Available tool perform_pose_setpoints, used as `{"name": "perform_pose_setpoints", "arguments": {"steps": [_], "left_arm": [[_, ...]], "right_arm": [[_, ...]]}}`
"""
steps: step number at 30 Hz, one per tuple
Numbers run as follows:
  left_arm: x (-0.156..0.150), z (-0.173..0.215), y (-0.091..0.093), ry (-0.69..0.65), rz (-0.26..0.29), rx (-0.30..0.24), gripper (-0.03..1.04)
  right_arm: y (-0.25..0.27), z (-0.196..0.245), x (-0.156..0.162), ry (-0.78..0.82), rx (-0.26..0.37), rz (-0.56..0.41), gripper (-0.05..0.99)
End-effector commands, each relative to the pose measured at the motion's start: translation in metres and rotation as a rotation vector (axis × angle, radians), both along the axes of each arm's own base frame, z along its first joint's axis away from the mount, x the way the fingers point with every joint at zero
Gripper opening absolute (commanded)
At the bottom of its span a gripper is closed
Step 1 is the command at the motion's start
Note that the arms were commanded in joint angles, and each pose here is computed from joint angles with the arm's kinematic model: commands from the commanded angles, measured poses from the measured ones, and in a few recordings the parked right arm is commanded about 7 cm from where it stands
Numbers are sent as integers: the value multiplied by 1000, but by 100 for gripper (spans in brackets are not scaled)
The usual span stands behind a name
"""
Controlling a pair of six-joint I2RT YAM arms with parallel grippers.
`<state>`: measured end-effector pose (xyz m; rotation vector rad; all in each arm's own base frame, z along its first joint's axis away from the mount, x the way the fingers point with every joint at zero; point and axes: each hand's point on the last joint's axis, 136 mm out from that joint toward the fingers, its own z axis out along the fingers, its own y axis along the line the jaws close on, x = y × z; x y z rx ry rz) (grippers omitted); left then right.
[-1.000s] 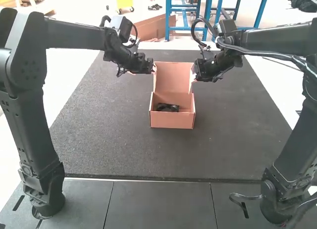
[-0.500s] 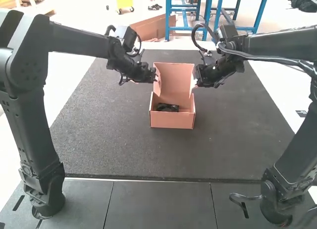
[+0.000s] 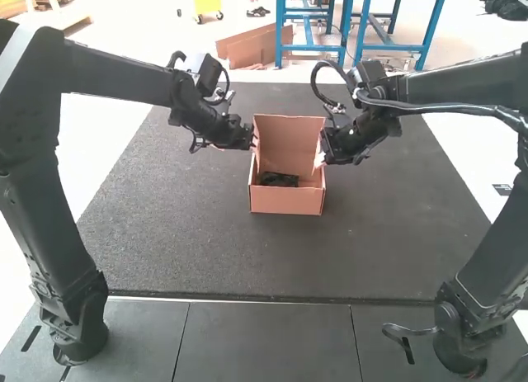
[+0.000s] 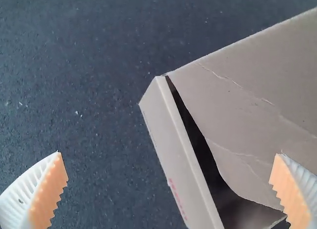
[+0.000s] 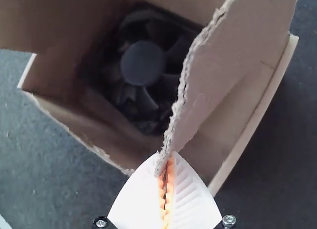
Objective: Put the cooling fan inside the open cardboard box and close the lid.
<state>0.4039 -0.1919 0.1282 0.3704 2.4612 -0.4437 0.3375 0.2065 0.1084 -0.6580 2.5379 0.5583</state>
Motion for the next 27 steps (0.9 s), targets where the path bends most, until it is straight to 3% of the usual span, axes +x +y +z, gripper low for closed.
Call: {"name": "perform_pose_setpoints", "arguments": {"steps": [1, 12, 19, 21, 24, 27], "left_arm": [[-10, 12, -8, -31, -32, -14, 97], [-32, 14, -9, -28, -56, -10, 97], [-46, 19, -2, -15, -69, 9, 97], [-49, 22, 0, -15, -74, 14, 97], [-54, 29, 3, -24, -75, 15, 97], [-56, 35, 8, -49, -83, 29, 97]], "right_arm": [[3, 12, -9, -54, -11, 36, -2], [-18, -9, -17, -71, -134, 41, -2], [-20, -11, -20, -76, -147, 49, -1], [-22, -10, -16, -87, -158, 26, 14], [-24, 1, -3, -131, -146, -42, 60], [-25, 11, 3, -139, -129, -81, 88]]}}
